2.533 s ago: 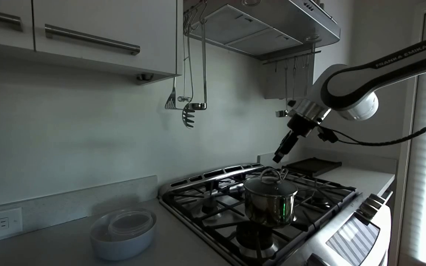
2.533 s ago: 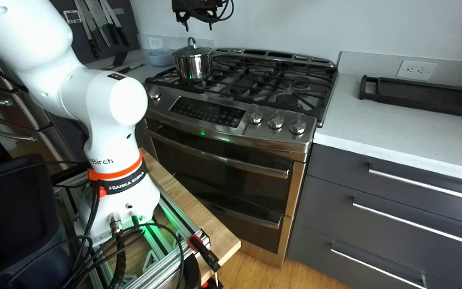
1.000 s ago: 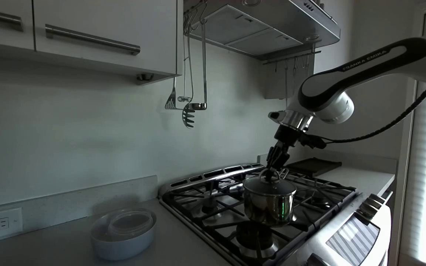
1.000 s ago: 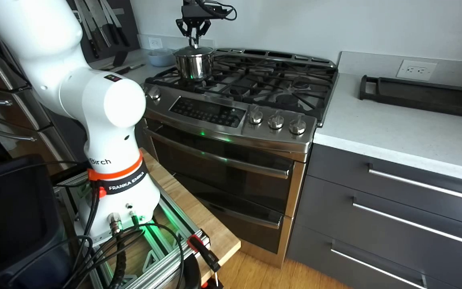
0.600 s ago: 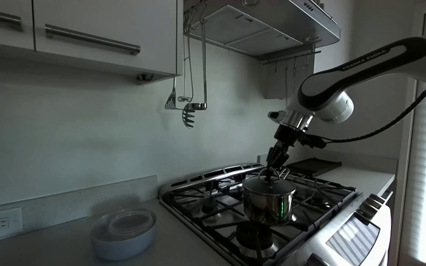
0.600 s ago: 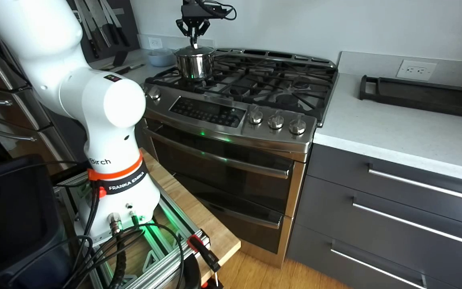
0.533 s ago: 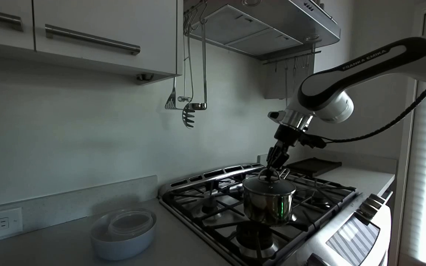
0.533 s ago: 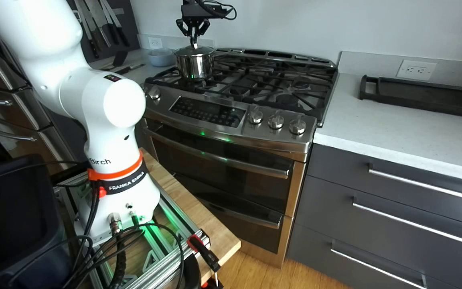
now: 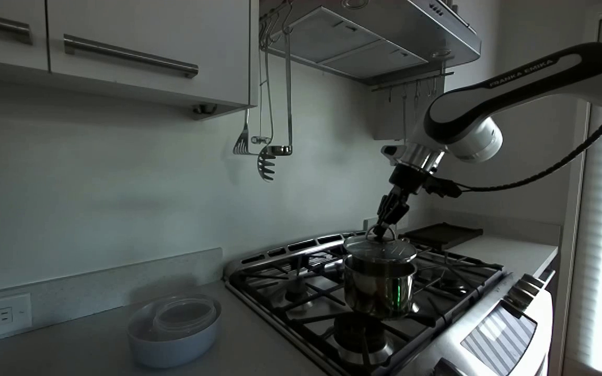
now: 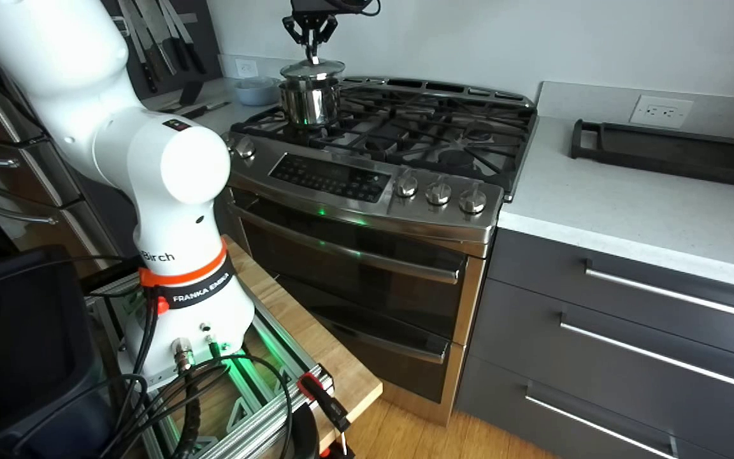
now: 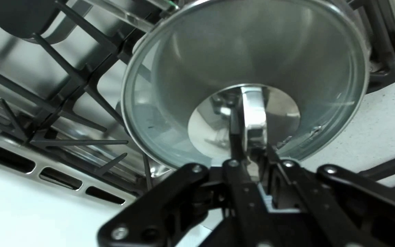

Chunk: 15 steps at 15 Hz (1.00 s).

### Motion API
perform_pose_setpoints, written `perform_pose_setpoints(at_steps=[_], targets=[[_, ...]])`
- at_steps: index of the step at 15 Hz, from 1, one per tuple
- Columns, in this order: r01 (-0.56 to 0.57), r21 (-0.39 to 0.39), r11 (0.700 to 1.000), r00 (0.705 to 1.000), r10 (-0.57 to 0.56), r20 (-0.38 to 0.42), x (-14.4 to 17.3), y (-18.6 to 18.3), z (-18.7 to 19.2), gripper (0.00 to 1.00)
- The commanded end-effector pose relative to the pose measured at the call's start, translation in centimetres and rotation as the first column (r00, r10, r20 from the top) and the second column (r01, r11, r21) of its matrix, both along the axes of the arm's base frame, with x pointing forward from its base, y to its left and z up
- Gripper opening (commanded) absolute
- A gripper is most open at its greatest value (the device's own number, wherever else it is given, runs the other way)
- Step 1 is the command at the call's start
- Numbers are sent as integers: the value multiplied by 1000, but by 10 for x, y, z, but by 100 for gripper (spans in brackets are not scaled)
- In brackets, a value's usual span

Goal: Remove the lid from the silver pot

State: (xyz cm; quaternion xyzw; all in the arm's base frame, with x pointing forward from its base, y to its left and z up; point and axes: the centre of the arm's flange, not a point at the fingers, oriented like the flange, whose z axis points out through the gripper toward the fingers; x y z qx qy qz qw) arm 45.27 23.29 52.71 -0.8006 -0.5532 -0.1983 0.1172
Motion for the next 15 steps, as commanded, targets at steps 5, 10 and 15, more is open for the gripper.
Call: perform_pose_setpoints(at_steps=[5,10,15], targets=[[23,-4,1000,999,-22,47,-7,-27,47,4],[69,-30,997,995,-67,69,-6,-41,53,4],[221,-69,973,972,-214,94,2,-84,58,4]])
